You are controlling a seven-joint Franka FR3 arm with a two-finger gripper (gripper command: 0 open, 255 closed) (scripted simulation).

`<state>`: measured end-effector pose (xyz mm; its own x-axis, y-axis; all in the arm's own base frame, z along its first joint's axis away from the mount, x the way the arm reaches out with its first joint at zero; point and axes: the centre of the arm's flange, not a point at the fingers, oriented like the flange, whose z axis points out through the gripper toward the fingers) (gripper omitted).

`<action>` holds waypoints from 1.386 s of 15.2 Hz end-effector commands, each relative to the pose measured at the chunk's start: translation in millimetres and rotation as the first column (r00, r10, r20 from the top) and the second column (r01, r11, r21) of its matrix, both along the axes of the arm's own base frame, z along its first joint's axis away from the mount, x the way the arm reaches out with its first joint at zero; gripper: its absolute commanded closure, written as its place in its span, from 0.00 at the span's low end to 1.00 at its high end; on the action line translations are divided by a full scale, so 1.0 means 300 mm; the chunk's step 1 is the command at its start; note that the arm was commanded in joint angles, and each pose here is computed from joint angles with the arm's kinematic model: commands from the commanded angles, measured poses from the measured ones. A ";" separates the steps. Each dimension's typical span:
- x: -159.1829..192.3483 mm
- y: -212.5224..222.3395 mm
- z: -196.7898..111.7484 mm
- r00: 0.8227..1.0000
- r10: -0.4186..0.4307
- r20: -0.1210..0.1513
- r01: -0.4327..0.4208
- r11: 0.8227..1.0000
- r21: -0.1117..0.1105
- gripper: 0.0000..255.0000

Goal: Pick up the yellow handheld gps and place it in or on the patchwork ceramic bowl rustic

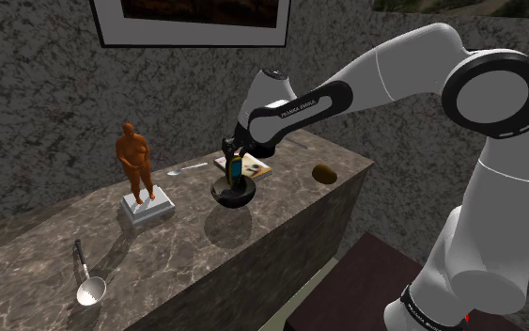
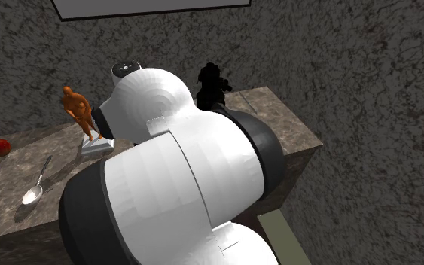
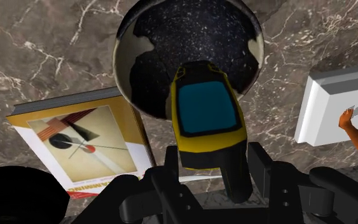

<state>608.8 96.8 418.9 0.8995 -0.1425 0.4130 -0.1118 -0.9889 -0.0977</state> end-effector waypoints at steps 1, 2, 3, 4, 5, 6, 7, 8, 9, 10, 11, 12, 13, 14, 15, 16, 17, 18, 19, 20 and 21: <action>0.000 0.000 0.000 1.000 0.000 0.001 0.000 1.000 0.000 1.00; 0.000 0.000 0.000 1.000 0.000 0.001 0.000 1.000 0.000 1.00; 0.000 0.000 0.000 1.000 0.000 0.001 0.000 1.000 0.000 1.00; 0.000 0.000 0.000 1.000 0.000 0.001 0.000 1.000 0.000 0.00; 0.000 0.000 0.000 1.000 0.000 0.001 0.000 1.000 0.000 0.00; 0.000 0.000 0.000 1.000 0.000 0.001 0.000 1.000 0.000 0.00; 0.000 0.000 0.000 1.000 0.000 0.001 0.000 1.000 0.000 0.00; 0.000 0.000 0.000 1.000 0.000 0.001 0.000 1.000 0.000 0.00; 0.000 0.000 0.000 1.000 0.000 0.001 0.000 1.000 0.000 0.00; -0.018 -0.002 0.040 1.000 0.000 0.001 0.000 1.000 0.000 0.00; -0.037 -0.004 0.080 1.000 0.000 0.001 0.000 1.000 0.000 0.00; -0.056 -0.006 0.120 1.000 0.000 0.001 0.000 1.000 0.000 0.00; -0.070 -0.007 0.151 1.000 0.000 0.001 0.000 1.000 0.000 0.00; -0.070 -0.007 0.151 1.000 0.000 0.001 0.000 1.000 0.000 0.00; -0.070 -0.007 0.151 1.000 0.000 0.001 0.000 1.000 0.000 0.00; -0.070 -0.007 0.151 1.000 0.000 0.001 0.000 1.000 0.000 0.00; -0.070 -0.007 0.151 1.000 0.000 0.001 0.000 1.000 0.000 0.00; -0.070 -0.007 0.151 1.000 0.000 0.001 0.000 1.000 0.000 0.00; -0.070 -0.007 0.151 1.000 0.000 0.001 0.000 1.000 0.000 0.00; -0.070 -0.007 0.151 1.000 0.000 0.001 0.000 1.000 0.000 0.00; -0.070 -0.007 0.151 1.000 0.000 0.001 0.000 1.000 0.000 0.00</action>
<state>587.8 94.8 464.1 0.8992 -0.1425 0.4136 -0.1117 -0.9889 -0.0979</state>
